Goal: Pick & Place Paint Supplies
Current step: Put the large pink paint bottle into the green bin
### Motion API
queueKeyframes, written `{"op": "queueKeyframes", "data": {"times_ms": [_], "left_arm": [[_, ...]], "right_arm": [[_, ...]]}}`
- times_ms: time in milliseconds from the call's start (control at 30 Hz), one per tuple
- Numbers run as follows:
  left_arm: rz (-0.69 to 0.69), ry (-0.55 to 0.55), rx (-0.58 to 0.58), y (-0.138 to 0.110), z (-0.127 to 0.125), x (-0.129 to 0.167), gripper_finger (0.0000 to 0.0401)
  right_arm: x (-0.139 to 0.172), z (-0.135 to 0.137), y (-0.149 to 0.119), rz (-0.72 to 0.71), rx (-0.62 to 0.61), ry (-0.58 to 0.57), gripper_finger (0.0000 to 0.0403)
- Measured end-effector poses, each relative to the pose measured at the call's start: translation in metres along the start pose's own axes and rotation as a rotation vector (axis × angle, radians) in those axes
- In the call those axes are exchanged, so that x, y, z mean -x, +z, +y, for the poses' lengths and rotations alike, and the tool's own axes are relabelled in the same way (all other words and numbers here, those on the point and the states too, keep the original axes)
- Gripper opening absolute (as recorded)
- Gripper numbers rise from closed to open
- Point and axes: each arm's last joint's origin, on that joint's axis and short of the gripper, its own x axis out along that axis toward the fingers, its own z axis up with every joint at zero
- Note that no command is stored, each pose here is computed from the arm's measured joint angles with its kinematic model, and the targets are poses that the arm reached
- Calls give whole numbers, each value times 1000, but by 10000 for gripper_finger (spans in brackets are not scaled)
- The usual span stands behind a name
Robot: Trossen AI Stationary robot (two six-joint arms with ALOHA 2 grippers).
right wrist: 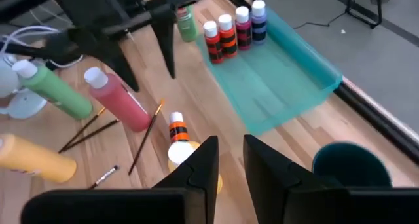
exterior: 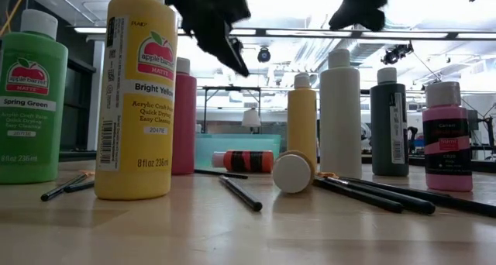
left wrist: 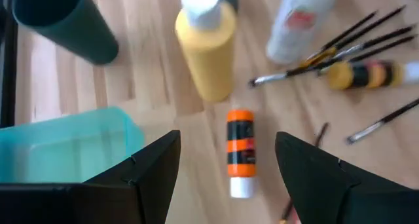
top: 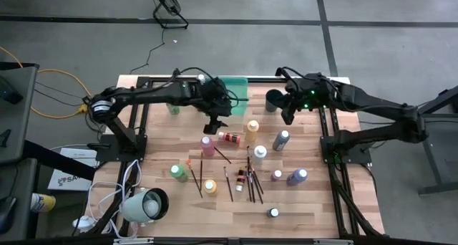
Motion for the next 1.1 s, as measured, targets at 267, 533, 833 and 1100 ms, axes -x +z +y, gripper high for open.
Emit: {"op": "queueKeyframes", "data": {"times_ms": [267,533,833,1100], "left_arm": [[121,-55,-81,-9,-8,-48,245],[166,-57,-83,-14,-9,-69,245],[170,-21,-91,1,-4,-58,245],[164,26,-127,23,4,-39,245]], "right_arm": [[3,-4,-15,-17,-59,10,64],[3,-4,-15,-23,-57,13,64],[3,-4,-14,-24,-50,11,64],[3,-4,-14,-25,-54,9,64]]}}
